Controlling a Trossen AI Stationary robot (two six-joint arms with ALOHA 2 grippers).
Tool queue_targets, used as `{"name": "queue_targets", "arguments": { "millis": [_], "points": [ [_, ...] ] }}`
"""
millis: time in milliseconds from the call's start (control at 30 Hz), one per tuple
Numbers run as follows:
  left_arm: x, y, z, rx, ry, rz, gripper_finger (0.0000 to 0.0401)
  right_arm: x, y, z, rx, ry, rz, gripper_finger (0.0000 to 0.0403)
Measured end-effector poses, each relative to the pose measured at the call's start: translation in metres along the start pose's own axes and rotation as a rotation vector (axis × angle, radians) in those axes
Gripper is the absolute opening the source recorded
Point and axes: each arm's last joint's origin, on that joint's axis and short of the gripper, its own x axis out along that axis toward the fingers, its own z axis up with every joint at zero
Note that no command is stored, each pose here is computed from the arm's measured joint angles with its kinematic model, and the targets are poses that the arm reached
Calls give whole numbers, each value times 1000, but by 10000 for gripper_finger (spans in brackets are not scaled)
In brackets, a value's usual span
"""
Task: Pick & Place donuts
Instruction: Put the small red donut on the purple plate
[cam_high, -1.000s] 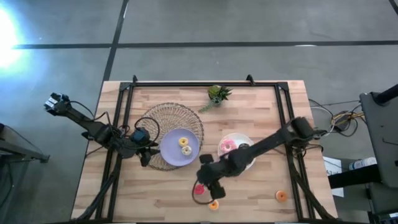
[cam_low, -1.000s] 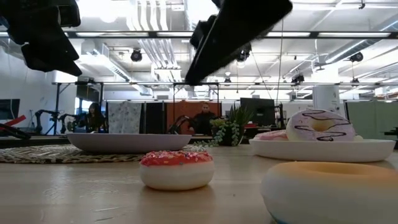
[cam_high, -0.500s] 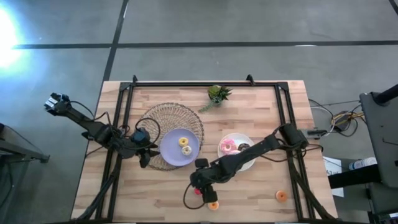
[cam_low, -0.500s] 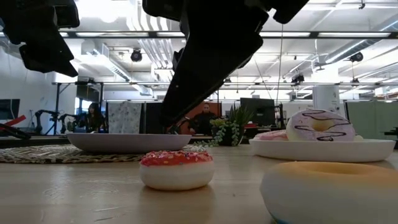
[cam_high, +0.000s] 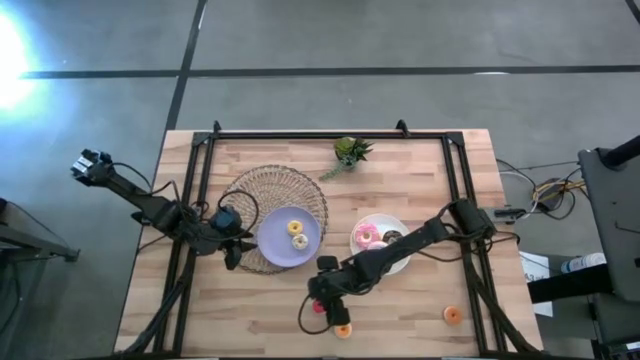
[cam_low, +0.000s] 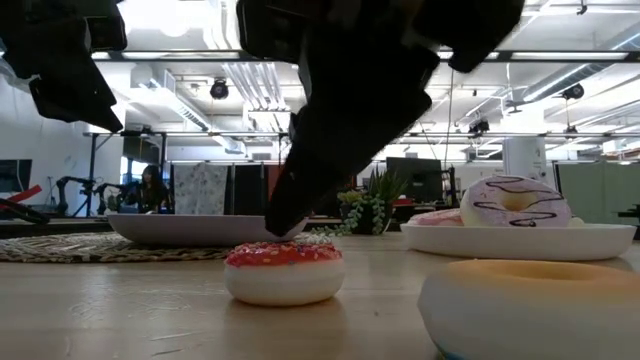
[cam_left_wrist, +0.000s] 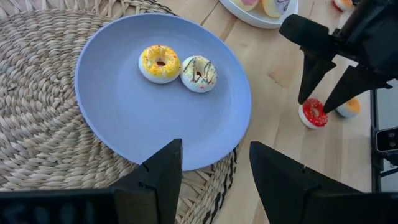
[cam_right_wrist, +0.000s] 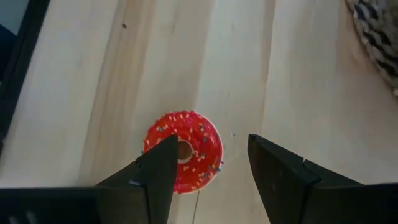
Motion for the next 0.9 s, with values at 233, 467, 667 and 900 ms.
{"name": "queue_targets", "arguments": {
  "millis": [233, 467, 667, 900],
  "points": [
    [0, 0, 0, -2, 0, 0, 162, 8, -3, -12, 64, 0, 20, 187],
    [0, 0, 0, -3, -1, -1, 162, 13, -5, -14, 87, 9, 13, 180],
    [0, 0, 0, -2, -1, -1, 162, 16, -8, -14, 129, 25, 28, 132],
    [-1, -2, 0, 0, -2, -10, 162, 6, -30, 6, 180, 21, -29, 54]
  ]
}}
